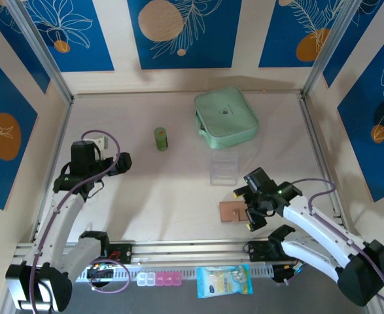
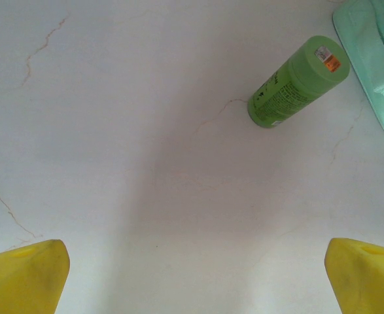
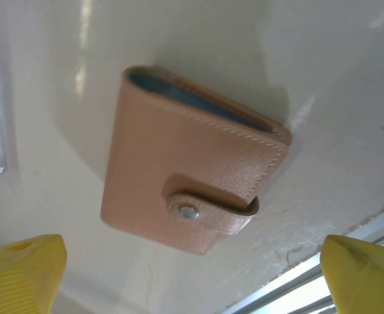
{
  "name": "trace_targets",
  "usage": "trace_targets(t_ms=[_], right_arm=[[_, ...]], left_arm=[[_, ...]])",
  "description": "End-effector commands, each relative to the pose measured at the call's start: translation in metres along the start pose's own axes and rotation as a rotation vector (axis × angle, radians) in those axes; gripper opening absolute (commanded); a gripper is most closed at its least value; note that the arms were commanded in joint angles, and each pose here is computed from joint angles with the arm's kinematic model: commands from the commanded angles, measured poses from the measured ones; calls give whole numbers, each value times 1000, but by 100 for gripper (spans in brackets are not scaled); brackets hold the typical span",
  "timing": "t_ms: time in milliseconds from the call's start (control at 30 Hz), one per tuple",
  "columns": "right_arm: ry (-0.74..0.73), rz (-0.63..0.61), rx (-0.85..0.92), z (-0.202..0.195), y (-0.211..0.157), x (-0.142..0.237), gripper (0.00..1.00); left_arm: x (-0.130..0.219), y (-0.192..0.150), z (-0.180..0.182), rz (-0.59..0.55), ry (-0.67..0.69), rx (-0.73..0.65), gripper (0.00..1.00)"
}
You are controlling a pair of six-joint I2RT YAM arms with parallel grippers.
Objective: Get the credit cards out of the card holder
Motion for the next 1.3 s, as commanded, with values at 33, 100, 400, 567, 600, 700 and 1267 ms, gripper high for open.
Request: trace_targets(t_ms=[33, 100, 400, 567, 600, 700, 1267], right_arm=[[-57, -31, -199, 3, 4, -6, 99], [-58, -23, -219, 8, 5, -11, 99], [-62, 16, -287, 16, 17, -34, 100], [-82, 27, -291, 17, 22, -43, 98], [-89, 30, -291, 17, 22, -44, 97], [-103, 40, -289, 14, 22, -51, 96], [-143, -26, -177, 4, 13, -48, 80]], left_arm=[[2, 2, 0, -11, 12, -5, 100], [2, 2, 0, -9, 12, -5, 100], [2, 2, 0, -4, 6, -2, 100], [2, 2, 0, -5, 8, -3, 100], [1, 2, 1, -4, 9, -2, 100], [1, 2, 1, -3, 12, -1, 100], [-4, 1, 1, 19, 15, 3, 100]])
Point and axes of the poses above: each hand's point on the last joint's axis, 136 mm out from that joint toward the fingers, its own x axis back along the fingers, its own z axis along the line the jaws close on, y = z × x, the point moved 9 cm from there along x, back along the fingers, and after that the axes turned 13 degrees about x, right-handed, at the moved point
